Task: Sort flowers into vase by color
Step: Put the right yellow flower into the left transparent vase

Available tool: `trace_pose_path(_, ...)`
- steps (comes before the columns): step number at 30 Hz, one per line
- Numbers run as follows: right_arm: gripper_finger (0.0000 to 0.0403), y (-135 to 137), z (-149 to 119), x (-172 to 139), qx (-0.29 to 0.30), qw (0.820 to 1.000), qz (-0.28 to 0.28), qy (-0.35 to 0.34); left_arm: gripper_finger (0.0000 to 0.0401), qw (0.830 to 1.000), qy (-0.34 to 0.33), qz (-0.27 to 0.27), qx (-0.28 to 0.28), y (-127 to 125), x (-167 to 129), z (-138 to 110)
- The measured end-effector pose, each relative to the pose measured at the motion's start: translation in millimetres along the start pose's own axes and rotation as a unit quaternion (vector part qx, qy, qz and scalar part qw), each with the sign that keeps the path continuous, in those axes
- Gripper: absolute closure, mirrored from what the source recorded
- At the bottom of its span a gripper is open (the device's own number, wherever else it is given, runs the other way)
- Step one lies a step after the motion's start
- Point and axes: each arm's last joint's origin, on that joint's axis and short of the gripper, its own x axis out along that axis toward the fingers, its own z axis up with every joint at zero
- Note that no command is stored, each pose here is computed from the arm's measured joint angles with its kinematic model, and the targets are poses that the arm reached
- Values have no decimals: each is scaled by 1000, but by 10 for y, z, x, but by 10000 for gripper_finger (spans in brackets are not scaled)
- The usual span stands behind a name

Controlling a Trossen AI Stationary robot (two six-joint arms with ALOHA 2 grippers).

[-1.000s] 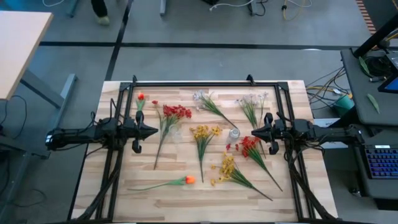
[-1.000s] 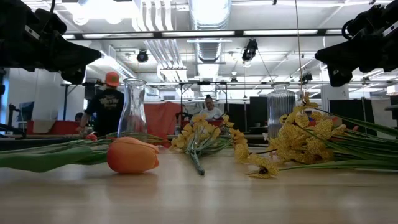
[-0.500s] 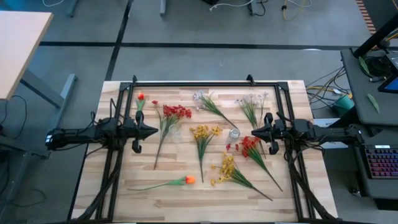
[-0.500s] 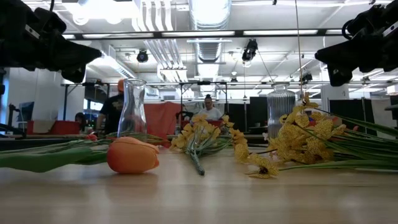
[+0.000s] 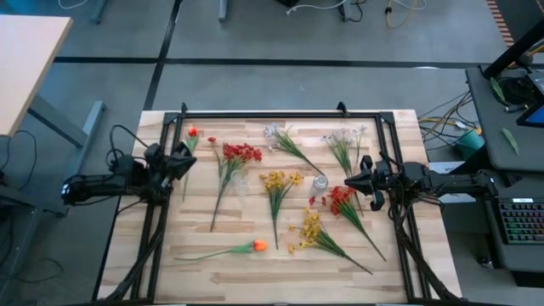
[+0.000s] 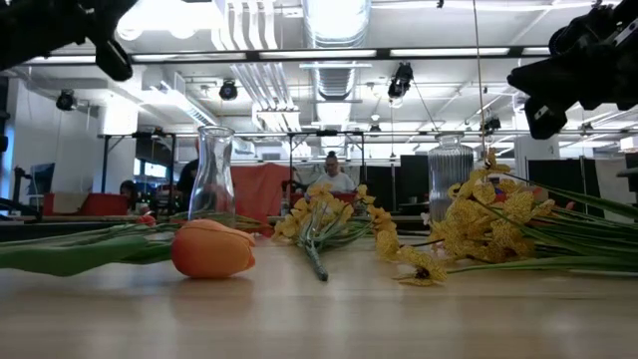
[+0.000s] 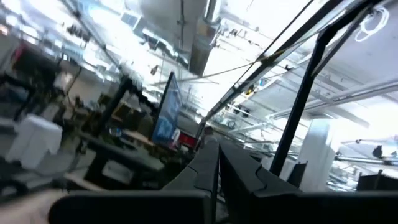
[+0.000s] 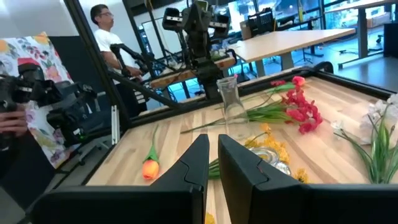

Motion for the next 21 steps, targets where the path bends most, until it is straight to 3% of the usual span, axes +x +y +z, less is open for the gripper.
trace_pose_path(5,374,1,11,-1,30,1000,-3,-5,401,1000,-3,-2,11,-40,41,80)
trace_pose_path(10,374,-21,77,4,130,988,-55,-57,401,999,10,26,40,-13,89,44)
trace_pose_path(13,374,-52,58,15,222,968,-92,-69,401,998,37,38,40,19,126,-26)
trace_pose_path(17,374,-35,21,48,347,935,-56,-36,401,995,61,61,47,47,197,-77)
trace_pose_path(21,374,35,-41,92,389,918,18,76,401,984,116,78,113,67,276,-128)
